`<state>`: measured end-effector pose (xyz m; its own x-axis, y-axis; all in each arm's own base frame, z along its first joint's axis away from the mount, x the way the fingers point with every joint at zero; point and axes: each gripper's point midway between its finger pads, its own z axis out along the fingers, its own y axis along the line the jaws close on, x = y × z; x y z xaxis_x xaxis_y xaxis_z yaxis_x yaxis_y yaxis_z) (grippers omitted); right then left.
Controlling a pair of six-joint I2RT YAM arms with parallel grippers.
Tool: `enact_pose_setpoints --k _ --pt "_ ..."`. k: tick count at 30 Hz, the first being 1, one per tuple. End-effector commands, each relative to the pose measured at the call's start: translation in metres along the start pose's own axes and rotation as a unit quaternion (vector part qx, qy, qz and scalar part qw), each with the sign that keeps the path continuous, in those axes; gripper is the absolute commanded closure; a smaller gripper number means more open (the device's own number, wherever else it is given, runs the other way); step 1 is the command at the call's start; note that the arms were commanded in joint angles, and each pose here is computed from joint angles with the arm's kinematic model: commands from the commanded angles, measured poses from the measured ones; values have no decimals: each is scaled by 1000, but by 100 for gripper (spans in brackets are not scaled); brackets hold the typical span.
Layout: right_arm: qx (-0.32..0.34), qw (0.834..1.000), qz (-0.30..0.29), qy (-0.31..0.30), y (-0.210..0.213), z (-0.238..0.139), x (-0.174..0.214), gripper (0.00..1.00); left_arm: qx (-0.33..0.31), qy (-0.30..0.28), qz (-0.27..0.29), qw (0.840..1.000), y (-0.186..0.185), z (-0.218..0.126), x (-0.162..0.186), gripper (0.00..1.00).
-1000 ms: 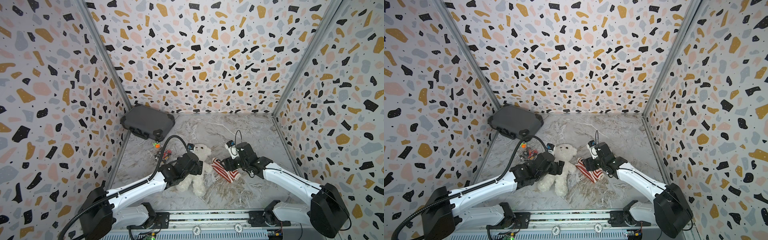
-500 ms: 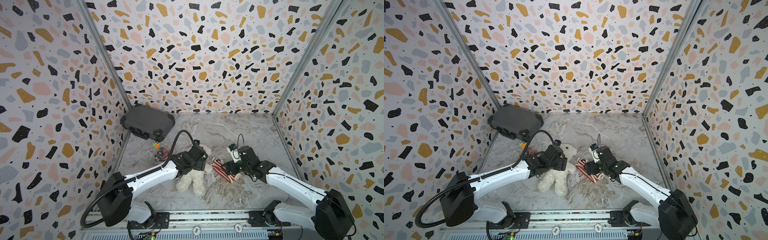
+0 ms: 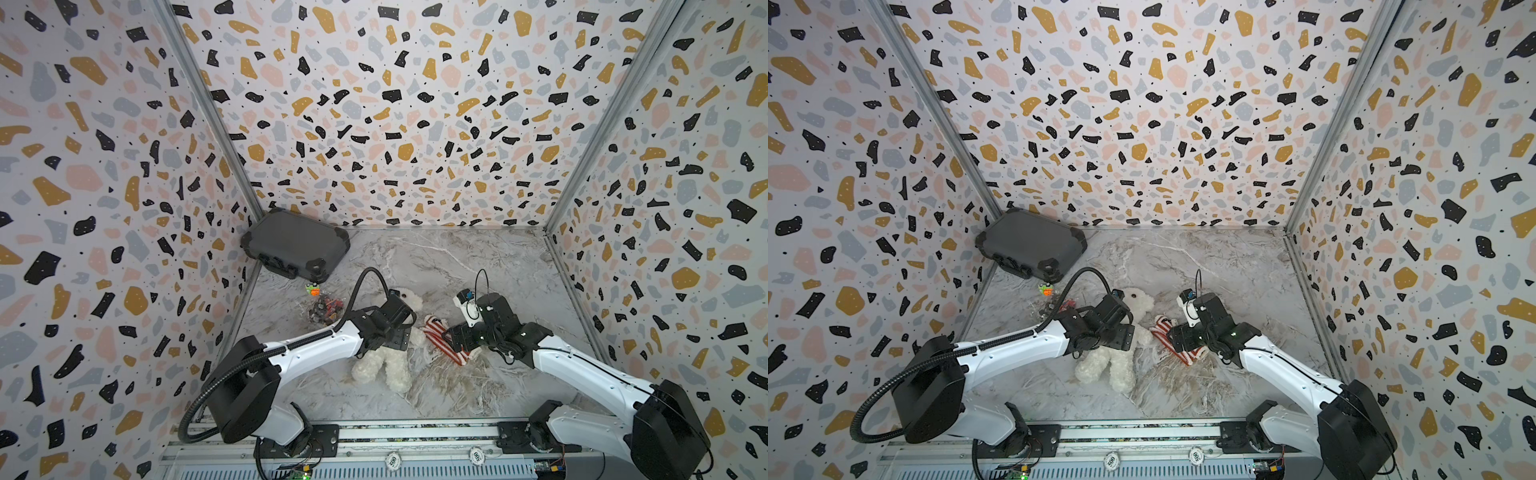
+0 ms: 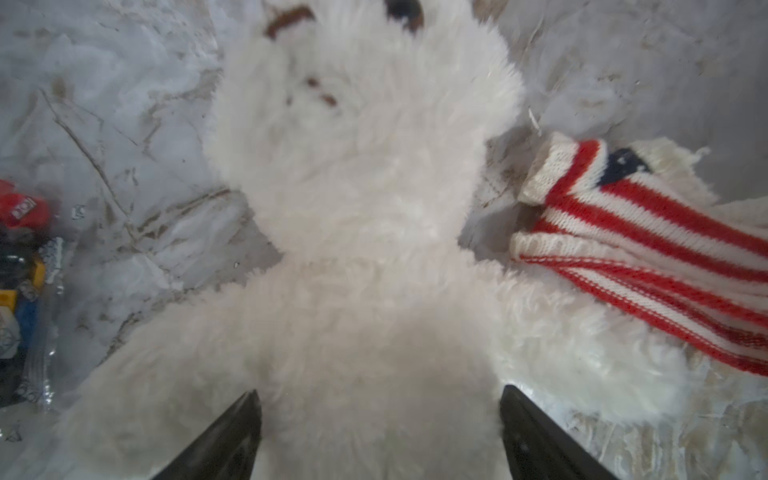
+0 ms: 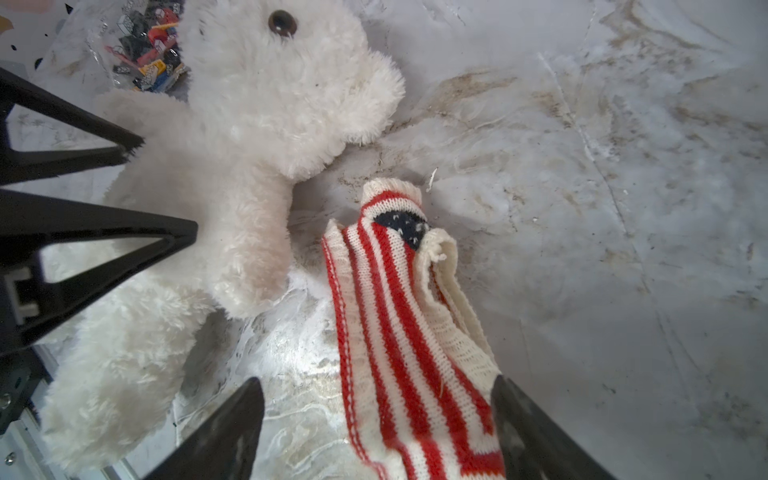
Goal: Dress the teddy bear
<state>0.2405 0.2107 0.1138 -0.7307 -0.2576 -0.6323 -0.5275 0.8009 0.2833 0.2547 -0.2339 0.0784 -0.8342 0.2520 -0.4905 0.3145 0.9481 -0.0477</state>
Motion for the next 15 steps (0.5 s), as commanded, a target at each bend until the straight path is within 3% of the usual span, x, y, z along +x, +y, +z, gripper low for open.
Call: enact_pose_setpoints --k 1,6,15 --pt "-2 1000 -5 -4 2 -5 1 15 8 12 -5 1000 -2 8 10 12" --pt "-4 1000 -9 2 4 -6 1 18 9 20 -1 1000 -3 20 16 25" --pt "8 999 -26 25 7 -4 11 25 11 8 -2 1000 -2 22 17 70"
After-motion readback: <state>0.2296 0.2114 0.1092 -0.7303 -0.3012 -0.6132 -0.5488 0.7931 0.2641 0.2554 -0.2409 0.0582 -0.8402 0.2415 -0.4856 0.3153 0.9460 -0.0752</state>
